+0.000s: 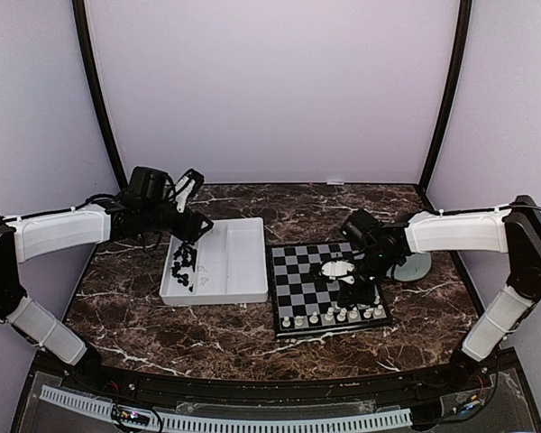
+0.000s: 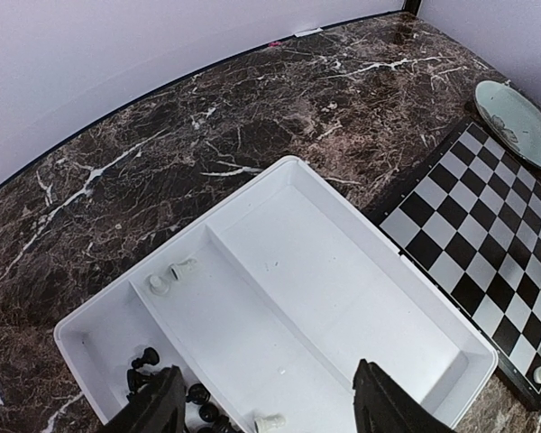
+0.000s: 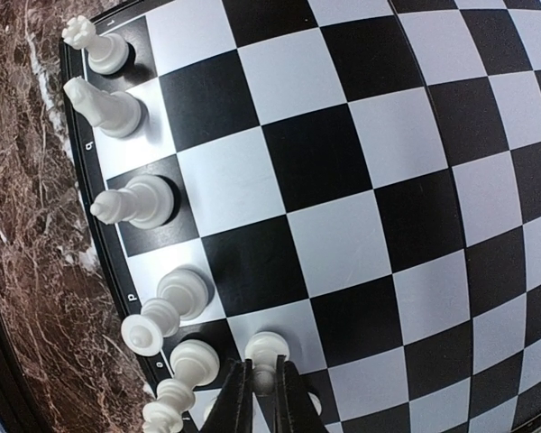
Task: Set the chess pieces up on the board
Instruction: Place the pawn at e2.
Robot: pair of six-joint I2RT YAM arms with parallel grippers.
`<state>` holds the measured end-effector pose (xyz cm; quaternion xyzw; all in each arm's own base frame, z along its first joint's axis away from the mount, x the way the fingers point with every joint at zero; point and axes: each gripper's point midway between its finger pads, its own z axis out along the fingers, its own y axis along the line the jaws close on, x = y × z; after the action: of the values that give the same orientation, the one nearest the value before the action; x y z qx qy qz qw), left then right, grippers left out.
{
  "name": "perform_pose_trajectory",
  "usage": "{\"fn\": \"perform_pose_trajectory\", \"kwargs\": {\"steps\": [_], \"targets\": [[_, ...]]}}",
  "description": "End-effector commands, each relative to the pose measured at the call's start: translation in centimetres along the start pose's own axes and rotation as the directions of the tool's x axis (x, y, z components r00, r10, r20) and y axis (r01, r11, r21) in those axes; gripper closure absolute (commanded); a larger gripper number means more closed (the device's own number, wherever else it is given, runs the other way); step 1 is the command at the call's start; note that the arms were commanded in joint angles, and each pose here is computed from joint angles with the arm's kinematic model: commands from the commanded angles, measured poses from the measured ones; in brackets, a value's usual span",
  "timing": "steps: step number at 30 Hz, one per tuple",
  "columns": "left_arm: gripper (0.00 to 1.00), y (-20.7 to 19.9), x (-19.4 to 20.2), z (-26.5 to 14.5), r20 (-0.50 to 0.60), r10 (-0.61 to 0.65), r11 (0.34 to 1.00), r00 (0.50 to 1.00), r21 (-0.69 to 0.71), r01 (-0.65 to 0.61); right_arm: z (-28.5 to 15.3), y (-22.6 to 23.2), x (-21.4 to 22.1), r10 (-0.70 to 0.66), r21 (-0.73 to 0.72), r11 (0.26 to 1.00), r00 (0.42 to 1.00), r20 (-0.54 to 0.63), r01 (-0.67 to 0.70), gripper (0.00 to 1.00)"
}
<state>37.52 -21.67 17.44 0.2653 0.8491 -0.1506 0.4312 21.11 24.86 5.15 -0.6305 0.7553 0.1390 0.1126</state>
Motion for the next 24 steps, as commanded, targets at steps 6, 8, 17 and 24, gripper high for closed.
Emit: {"fn": "perform_pose_trajectory", "kwargs": {"steps": [6,8,17,24], "targets": [[0.34,-0.2,0.0,0.1,0.004,-0.01,1.0,1.0,0.015,0.01,0.3,0.2,-0.1,0.0,-0.013,1.0,1.0,-0.003,0.0,0.83],[0.34,-0.2,0.0,0.1,0.004,-0.01,1.0,1.0,0.016,0.01,0.1,0.2,-0.1,0.002,-0.014,1.0,1.0,-0.002,-0.002,0.81],[0.35,-0.3,0.5,0.3,-0.036,-0.033,0.999,0.999,0.02,0.034,-2.5,-0.3,-2.3,0.001,0.007,1.0,0.999,0.046,-0.001,0.78],[0.46,0.4,2.6,0.4,-0.169,-0.186,0.982,0.968,-0.05,0.181,-4.1,-1.1,-3.9,0.0,0.021,1.0,0.995,0.096,-0.002,0.77]]}}
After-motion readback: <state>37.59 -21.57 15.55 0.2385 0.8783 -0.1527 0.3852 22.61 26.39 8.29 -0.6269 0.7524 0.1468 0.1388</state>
